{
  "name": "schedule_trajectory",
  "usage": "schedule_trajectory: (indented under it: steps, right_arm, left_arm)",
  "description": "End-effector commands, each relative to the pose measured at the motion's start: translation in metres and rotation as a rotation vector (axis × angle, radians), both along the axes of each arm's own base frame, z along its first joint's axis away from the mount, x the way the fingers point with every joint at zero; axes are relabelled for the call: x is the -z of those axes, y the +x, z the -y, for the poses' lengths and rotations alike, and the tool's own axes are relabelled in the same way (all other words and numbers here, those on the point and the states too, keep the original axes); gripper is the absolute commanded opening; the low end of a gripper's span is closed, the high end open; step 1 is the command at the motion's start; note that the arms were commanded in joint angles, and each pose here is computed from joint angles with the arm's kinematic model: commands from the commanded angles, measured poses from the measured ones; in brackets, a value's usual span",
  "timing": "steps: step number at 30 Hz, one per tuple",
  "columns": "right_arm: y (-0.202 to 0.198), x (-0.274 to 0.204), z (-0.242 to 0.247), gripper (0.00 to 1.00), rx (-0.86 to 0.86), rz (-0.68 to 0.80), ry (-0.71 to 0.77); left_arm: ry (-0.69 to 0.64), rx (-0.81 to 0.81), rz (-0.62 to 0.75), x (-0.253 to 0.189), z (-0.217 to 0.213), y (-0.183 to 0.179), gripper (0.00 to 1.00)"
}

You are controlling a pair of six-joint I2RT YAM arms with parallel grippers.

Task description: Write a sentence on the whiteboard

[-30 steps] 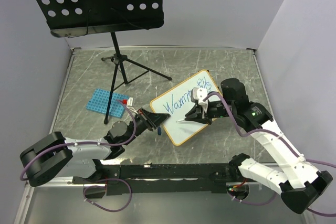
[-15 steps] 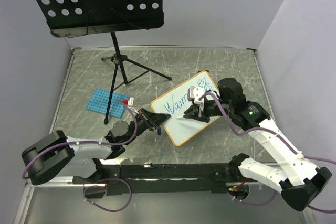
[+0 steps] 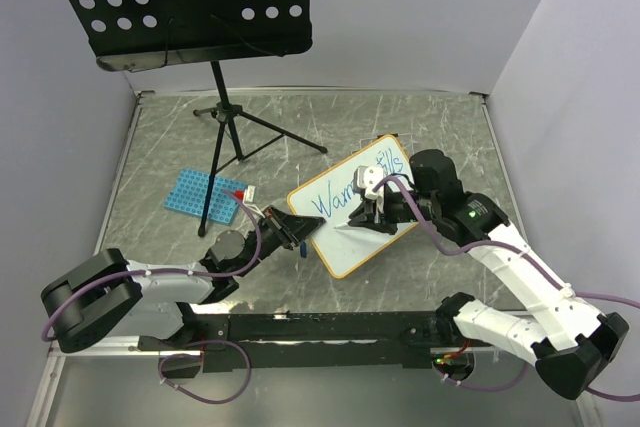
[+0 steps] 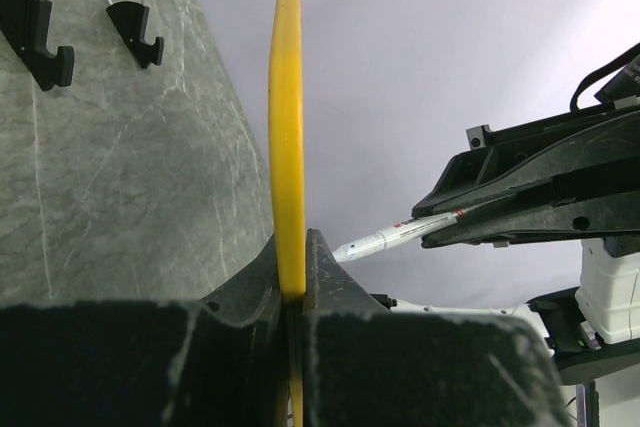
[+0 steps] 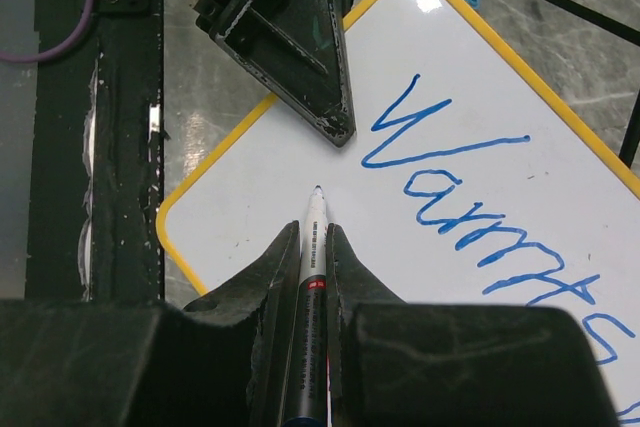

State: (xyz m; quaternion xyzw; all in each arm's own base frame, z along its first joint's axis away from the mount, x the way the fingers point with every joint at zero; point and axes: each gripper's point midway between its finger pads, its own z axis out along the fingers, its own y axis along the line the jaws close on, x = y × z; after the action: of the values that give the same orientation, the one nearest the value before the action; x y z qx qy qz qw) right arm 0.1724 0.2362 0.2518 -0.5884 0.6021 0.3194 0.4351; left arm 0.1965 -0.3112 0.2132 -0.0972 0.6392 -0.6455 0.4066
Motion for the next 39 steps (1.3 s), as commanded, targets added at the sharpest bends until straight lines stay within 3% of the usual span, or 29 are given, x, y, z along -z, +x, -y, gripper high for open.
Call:
schedule_trajectory:
  steps: [1, 39]
  right_arm:
    - [0.002, 0.001, -0.003, 0.00, -0.008, 0.023, 0.003]
    - [-0.011, 0.021, 0.011, 0.00, -0.027, 0.010, -0.066]
  left_arm:
    - [-0.302, 0.003, 0.170, -0.095, -0.014, -0.010, 0.01]
    - [-0.296, -0.039, 0.177, -0.095, -0.026, -0.009, 0.01]
